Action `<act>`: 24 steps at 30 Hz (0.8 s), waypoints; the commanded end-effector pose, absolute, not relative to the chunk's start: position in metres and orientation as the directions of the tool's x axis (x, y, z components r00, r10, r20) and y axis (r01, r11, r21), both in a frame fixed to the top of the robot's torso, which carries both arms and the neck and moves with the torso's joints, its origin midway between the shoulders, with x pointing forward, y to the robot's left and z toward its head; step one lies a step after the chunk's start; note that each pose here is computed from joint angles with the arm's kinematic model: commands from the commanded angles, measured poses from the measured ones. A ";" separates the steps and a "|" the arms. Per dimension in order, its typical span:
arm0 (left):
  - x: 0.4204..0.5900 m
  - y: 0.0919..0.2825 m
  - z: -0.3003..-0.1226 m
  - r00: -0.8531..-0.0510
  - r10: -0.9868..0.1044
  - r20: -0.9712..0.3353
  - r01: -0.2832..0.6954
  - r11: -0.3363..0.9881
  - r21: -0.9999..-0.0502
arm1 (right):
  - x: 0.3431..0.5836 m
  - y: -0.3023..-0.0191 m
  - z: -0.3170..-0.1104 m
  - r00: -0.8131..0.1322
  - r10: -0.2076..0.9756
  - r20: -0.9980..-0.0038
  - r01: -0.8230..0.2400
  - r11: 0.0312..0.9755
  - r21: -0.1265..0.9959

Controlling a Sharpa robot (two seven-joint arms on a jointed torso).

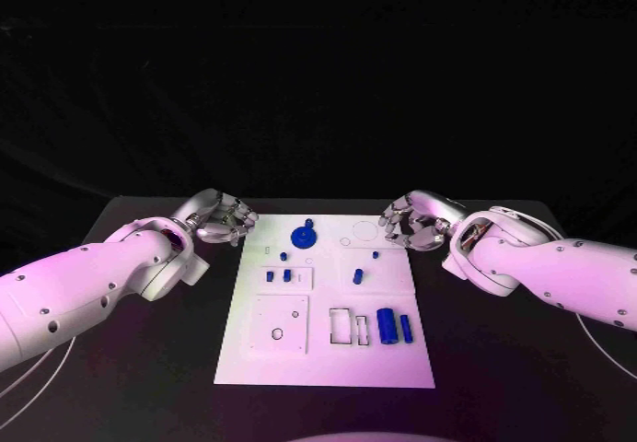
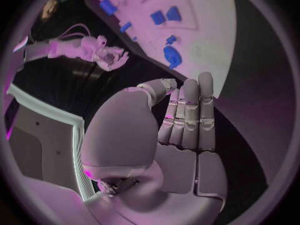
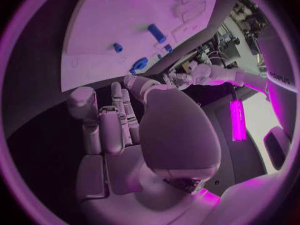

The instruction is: Assemble the parts on the task board

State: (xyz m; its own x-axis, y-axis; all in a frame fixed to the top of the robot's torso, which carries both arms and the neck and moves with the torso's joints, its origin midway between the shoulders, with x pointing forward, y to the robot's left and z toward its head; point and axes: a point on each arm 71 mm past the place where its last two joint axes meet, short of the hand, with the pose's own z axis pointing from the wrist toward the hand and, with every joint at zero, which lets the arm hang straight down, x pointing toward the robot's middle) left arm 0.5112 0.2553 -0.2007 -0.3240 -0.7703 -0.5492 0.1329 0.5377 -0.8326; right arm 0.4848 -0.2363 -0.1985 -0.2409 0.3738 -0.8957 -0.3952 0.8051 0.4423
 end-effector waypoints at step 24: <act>0.485 0.245 -0.178 -0.334 -0.936 0.112 0.061 -0.140 -0.988 | 0.477 -0.198 -0.216 -0.162 -0.066 -0.985 -0.524 0.851 0.029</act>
State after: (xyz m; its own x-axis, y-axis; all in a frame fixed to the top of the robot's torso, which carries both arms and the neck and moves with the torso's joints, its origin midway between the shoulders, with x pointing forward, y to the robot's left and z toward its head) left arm 0.4859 0.2460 -0.1809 -0.3311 -0.9413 0.0652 0.0489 -0.0862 -0.9951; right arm 0.4769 -0.1976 -0.2136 -0.1693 -0.0118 -0.9855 -0.5261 0.8466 0.0802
